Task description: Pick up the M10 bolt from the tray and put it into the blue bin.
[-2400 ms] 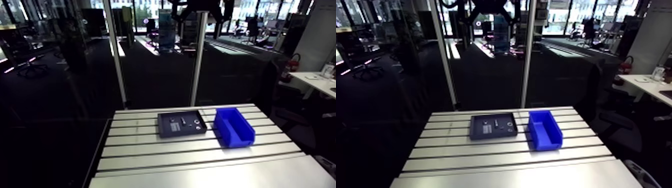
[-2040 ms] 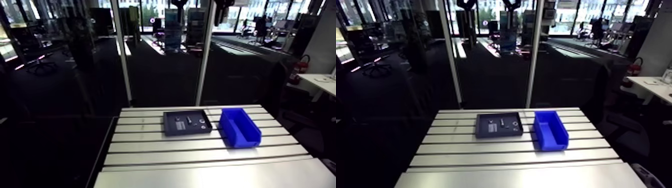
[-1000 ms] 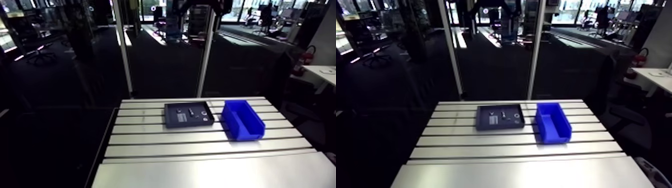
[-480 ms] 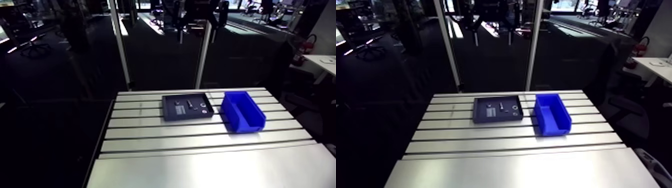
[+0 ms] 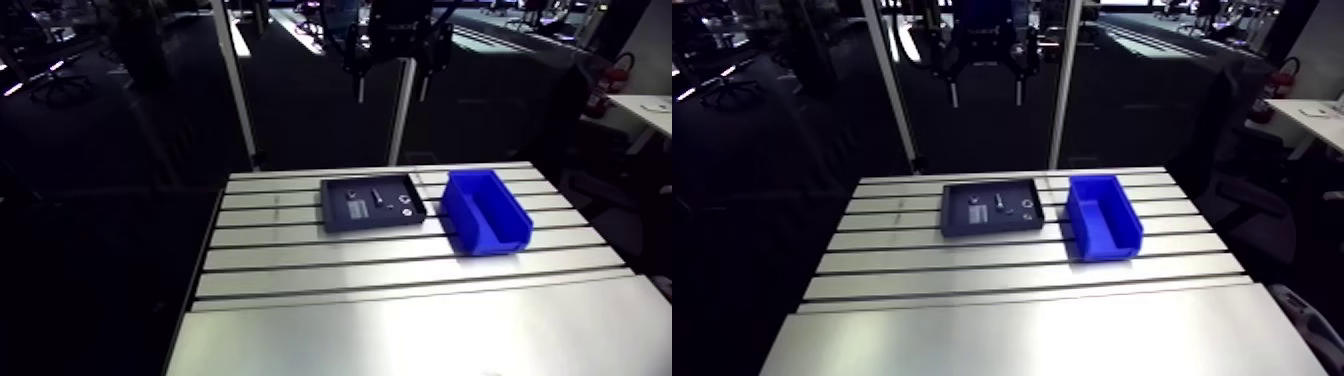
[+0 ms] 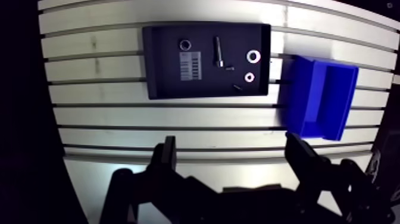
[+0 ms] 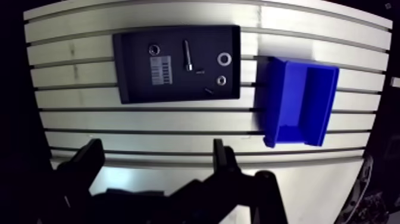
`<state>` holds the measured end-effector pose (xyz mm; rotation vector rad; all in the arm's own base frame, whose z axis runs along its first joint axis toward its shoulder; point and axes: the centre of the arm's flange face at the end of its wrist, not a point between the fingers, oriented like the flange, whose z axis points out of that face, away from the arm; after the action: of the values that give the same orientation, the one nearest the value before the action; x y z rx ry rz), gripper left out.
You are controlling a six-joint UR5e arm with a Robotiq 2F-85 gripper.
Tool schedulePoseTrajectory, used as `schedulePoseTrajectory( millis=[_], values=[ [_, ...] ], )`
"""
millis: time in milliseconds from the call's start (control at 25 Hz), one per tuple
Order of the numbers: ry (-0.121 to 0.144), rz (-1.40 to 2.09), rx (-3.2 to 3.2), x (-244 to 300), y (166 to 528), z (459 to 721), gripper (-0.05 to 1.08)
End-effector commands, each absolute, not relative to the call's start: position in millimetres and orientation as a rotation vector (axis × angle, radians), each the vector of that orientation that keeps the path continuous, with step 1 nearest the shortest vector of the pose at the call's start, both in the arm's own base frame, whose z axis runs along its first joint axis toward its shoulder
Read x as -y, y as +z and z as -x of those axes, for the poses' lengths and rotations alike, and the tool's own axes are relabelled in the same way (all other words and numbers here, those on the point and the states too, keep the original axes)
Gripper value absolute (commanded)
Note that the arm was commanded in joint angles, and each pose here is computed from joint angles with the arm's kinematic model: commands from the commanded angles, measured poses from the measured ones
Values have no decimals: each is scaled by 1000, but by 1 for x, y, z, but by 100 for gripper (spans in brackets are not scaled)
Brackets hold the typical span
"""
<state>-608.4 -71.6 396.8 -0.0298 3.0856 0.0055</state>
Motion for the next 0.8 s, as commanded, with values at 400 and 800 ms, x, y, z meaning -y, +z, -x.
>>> schedulePoseTrajectory(
  millis=[400, 800],
  values=[
    [15, 90, -3127, 71, 350, 619, 1],
    [7, 85, -3100, 68, 313, 630, 1]
  ],
)
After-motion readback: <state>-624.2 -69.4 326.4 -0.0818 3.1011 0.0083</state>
